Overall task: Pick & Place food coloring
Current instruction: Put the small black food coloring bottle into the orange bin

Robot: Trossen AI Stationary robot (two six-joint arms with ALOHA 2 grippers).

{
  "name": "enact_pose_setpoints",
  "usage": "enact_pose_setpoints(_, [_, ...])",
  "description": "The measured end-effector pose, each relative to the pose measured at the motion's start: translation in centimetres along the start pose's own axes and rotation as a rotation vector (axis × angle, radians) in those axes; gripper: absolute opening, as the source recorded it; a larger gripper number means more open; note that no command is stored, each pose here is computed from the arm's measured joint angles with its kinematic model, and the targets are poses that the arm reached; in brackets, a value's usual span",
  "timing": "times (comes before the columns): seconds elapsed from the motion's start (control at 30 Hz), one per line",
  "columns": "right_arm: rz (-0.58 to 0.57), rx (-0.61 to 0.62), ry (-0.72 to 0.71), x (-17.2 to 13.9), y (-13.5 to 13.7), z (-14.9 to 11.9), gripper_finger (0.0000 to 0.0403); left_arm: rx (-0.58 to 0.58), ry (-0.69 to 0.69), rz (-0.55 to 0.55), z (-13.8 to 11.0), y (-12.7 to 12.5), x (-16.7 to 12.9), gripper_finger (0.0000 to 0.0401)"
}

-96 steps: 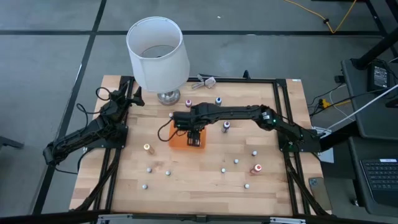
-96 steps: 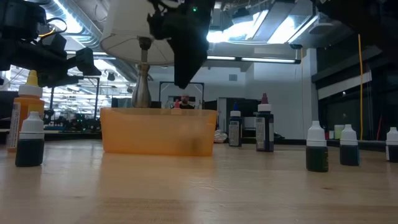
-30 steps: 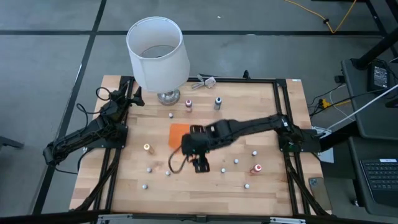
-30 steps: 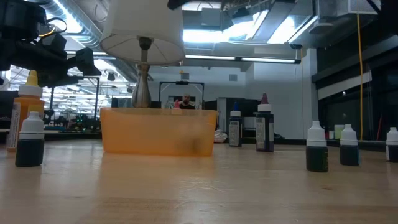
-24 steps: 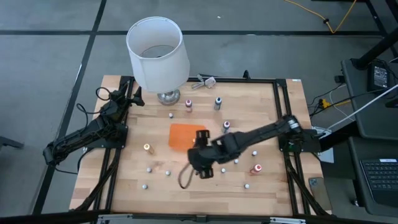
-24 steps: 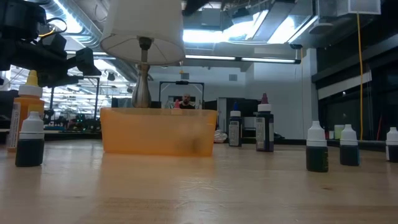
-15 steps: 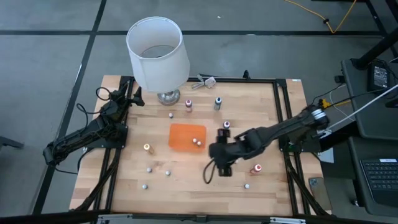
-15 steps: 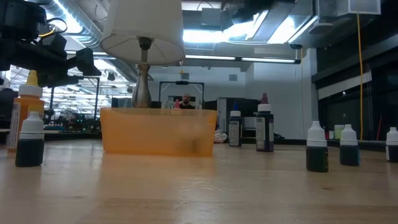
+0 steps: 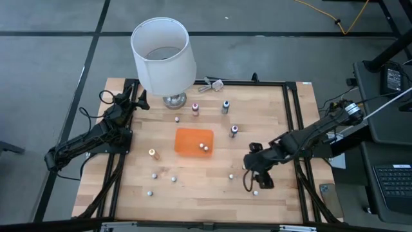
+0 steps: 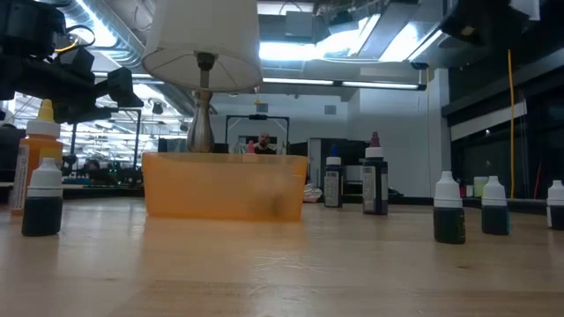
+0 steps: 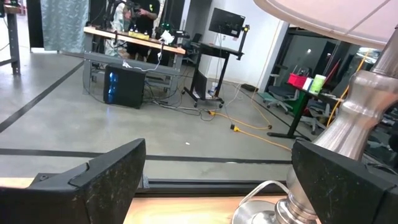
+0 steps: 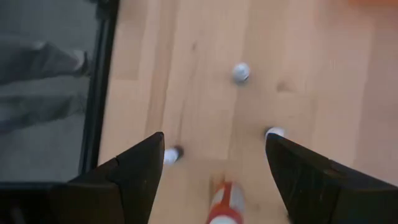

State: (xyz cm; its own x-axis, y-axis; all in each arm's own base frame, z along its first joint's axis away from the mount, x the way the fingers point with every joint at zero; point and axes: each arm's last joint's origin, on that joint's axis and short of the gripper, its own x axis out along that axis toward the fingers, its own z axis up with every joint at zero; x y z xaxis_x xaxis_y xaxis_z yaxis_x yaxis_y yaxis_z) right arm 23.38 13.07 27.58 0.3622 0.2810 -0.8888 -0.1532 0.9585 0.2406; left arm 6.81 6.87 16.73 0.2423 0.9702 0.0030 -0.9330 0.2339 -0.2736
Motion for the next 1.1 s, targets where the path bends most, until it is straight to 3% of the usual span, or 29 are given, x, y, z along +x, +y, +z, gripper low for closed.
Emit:
enact_pose_setpoints(0.17, [0.016,-0.083,0.019,0.3,0.8,-0.5,0.028,-0.001,0.0,0.0,0.0,0.0,0.0,0.0391])
enact_pose_setpoints(0.33, [-0.079,-0.101,0.026,1.7,0.3,-0.1,0.028,-0.001,-0.001,0.0,0.0,0.0,0.0,0.0391])
enact_pose_setpoints(0.83, [-0.255,0.284,0.217,7.2,-5.5,0.5,0.028,-0.001,-0.001,0.0,0.0,0.0,0.0,0.0391])
enact_pose_setpoints(1.1, [-0.264,0.323,0.223,9.2,-6.3,-0.7,0.028,-0.002,-0.001,0.0,0.0,0.0,0.0,0.0391])
